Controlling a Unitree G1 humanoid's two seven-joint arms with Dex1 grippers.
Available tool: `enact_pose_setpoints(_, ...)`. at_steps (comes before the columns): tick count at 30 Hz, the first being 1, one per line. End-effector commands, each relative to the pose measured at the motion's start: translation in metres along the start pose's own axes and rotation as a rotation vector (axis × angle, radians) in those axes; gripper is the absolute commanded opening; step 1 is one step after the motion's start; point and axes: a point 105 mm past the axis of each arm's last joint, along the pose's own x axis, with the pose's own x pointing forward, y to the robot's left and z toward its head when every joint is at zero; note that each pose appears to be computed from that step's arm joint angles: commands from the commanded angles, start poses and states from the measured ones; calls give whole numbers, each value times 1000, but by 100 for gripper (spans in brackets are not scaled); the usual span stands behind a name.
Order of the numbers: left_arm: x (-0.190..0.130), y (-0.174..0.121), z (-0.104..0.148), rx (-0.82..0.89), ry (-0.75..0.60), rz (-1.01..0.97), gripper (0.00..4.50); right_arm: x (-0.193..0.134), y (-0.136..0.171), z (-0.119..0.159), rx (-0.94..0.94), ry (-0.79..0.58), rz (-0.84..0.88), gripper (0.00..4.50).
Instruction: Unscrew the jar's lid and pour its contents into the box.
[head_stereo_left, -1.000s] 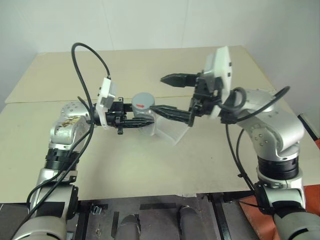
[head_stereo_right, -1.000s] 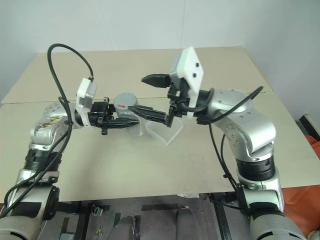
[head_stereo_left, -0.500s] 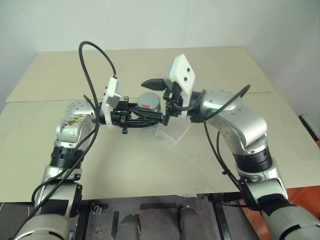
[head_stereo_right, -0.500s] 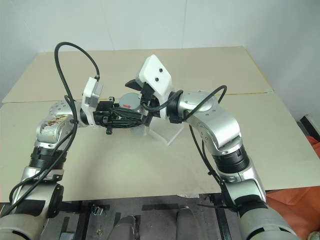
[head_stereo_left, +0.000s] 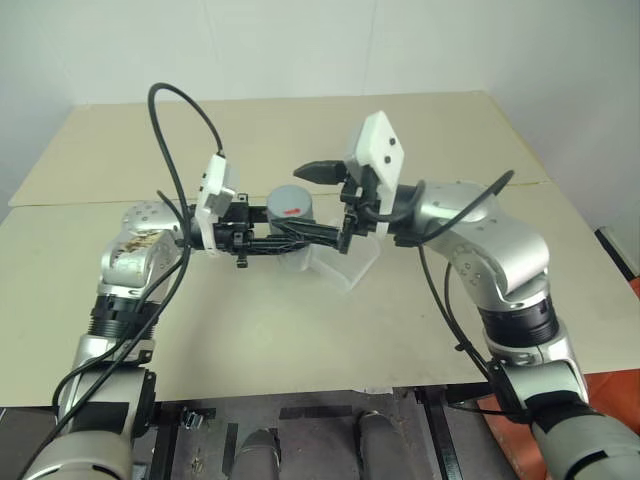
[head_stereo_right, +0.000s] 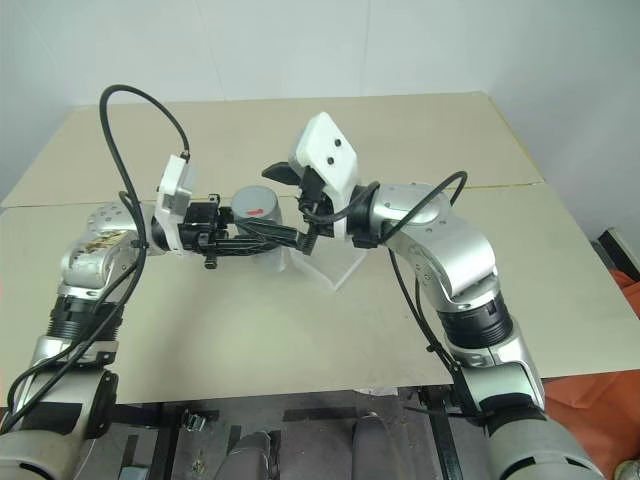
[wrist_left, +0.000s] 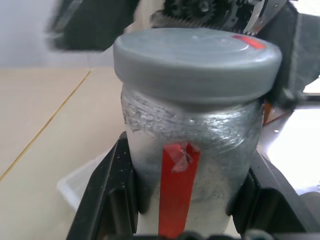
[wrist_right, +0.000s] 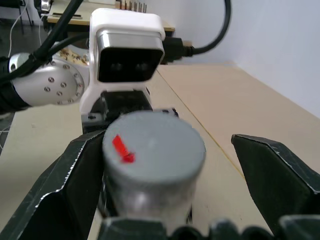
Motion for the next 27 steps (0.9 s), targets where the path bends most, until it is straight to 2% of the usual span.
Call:
enact_pose_setpoints(1, -9, -9, 10, 40, -16, -28, 192, -34, -40, 10, -22, -23, -208, 446)
enact_pose_setpoints(10, -15, -13, 12, 37, -18, -20, 192, -49, -51, 2, -11, 3, -253, 446)
enact_pose_setpoints(20, 6, 0, 8, 42, -40, -1, 192, -41, -14, 43, -54, -130, -96, 446)
enact_pose_setpoints(27, 23, 8, 9, 53, -62, -25, 192, -13, 1, 39, -47, -111, -26, 446)
